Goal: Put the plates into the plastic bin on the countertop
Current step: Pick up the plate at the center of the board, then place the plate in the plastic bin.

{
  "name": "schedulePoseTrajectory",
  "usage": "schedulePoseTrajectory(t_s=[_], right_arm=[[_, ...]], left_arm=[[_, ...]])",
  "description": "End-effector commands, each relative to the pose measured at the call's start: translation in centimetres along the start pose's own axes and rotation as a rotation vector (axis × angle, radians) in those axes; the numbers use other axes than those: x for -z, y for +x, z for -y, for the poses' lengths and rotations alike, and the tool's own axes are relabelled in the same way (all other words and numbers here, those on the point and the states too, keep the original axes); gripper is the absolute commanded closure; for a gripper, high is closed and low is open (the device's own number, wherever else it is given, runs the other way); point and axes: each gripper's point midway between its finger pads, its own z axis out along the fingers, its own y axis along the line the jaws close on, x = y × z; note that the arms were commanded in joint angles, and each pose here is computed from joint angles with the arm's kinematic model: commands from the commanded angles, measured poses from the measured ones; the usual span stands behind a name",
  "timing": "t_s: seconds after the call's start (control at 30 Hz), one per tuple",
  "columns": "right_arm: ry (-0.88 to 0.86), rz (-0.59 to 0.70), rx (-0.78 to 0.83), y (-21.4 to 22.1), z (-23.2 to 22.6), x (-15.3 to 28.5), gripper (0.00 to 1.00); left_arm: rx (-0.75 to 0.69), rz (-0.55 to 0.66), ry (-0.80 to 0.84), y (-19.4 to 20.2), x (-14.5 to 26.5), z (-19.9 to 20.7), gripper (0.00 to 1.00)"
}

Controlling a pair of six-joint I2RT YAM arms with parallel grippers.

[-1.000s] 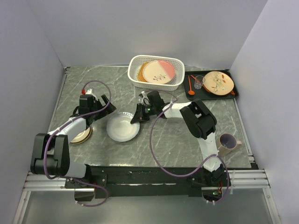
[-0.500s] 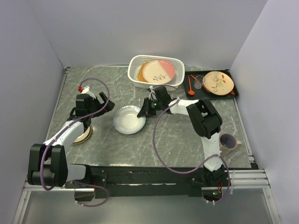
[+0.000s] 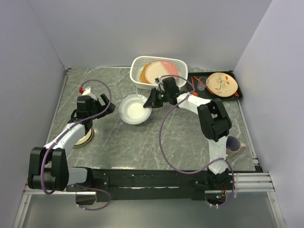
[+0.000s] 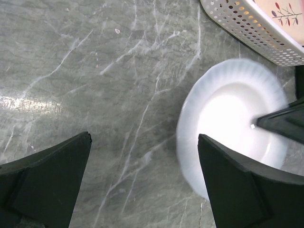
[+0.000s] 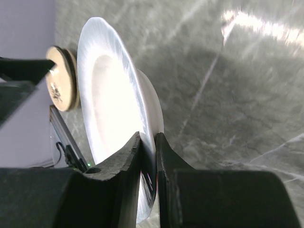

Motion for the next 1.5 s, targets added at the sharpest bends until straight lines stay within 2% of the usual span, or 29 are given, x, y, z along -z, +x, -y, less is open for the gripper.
schedulePoseTrajectory(t_s=[0.0,0.6,0.93,1.47], right_arm=[[-0.128,0.146,0.124,-6.3,-6.3,4.2,1.0],[-0.089,0.322,0.128,-16.8,-5.0,9.4,1.0],[-0.104,0.388,0.105,-20.2,-4.1,11.5,1.0],[-0.143,0.436,0.051,-23.6,-1.7,11.6,1.0]], left_arm=[[-0.024,0.02,0.003,-0.7,0.1,0.1,0.01],[-0.04,0.024,-0.031,-0.8,0.0,-0.5,0.01],[-0.043,0.027,-0.036,-0.8,0.0,-0.7,0.01],[-0.043,0.022,-0.017,-0.6,-0.1,-0.4,0.01]])
